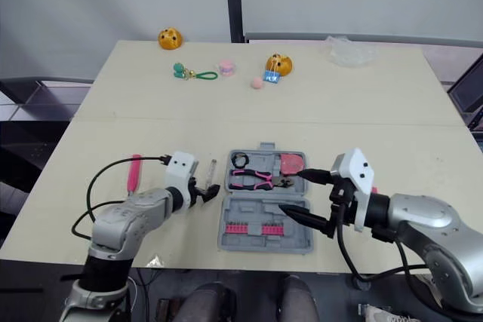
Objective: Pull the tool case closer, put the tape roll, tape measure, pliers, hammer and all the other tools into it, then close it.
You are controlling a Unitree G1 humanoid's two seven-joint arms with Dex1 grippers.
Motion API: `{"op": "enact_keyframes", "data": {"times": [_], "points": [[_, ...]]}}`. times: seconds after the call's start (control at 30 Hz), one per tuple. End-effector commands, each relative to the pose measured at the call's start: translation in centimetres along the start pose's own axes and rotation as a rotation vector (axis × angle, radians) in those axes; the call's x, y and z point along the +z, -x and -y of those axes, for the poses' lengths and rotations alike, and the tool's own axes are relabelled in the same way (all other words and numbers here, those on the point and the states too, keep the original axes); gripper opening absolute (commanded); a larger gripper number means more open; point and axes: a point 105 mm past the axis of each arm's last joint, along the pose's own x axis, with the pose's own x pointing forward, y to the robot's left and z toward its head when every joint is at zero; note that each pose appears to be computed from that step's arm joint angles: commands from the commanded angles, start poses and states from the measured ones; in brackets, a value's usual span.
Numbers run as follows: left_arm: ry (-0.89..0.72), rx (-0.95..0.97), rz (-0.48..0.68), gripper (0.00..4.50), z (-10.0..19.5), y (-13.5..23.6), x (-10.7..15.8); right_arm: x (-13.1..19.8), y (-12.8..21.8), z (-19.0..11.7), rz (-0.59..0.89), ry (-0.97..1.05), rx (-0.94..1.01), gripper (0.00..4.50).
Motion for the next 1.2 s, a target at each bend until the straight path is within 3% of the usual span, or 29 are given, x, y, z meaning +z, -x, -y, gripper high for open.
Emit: {"op": "enact_keyframes", "data": {"times": [0.03, 0.07, 0.13, 0.37, 0.7, 0.93, 1.2], "points": [[-0.024, 0.002, -0.014, 4.48, 0.4, -0.5, -0.2, 0.8, -0.1, -0.1, 0.032, 0.034, -0.004, 4.5], [-0.029, 0.007, -0.014, 4.48, 0.4, -0.6, -0.3, 0.8, -0.1, 0.0, 0.031, 0.036, -0.008, 4.5], [-0.044, 0.009, -0.014, 3.65, 0.5, -0.7, -0.4, 0.8, -0.1, 0.0, 0.032, 0.036, -0.011, 4.5], [-0.05, 0.029, -0.012, 0.04, -0.1, -0.5, -0.8, 1.0, -0.1, 0.0, 0.037, 0.041, -0.008, 4.5], [-0.018, 0.134, 0.016, 0.01, -2.2, 5.1, -0.9, 0.8, -0.3, -0.1, 0.035, 0.036, 0.015, 4.5], [0.069, 0.17, -0.04, 0.01, -2.4, 4.3, -3.1, 0.4, -0.6, -0.6, -0.016, 0.071, 0.098, 4.5], [0.083, 0.163, -0.027, 0.01, -2.7, 3.7, -2.7, 0.2, -0.2, -0.9, -0.062, 0.117, 0.151, 4.5]]}}
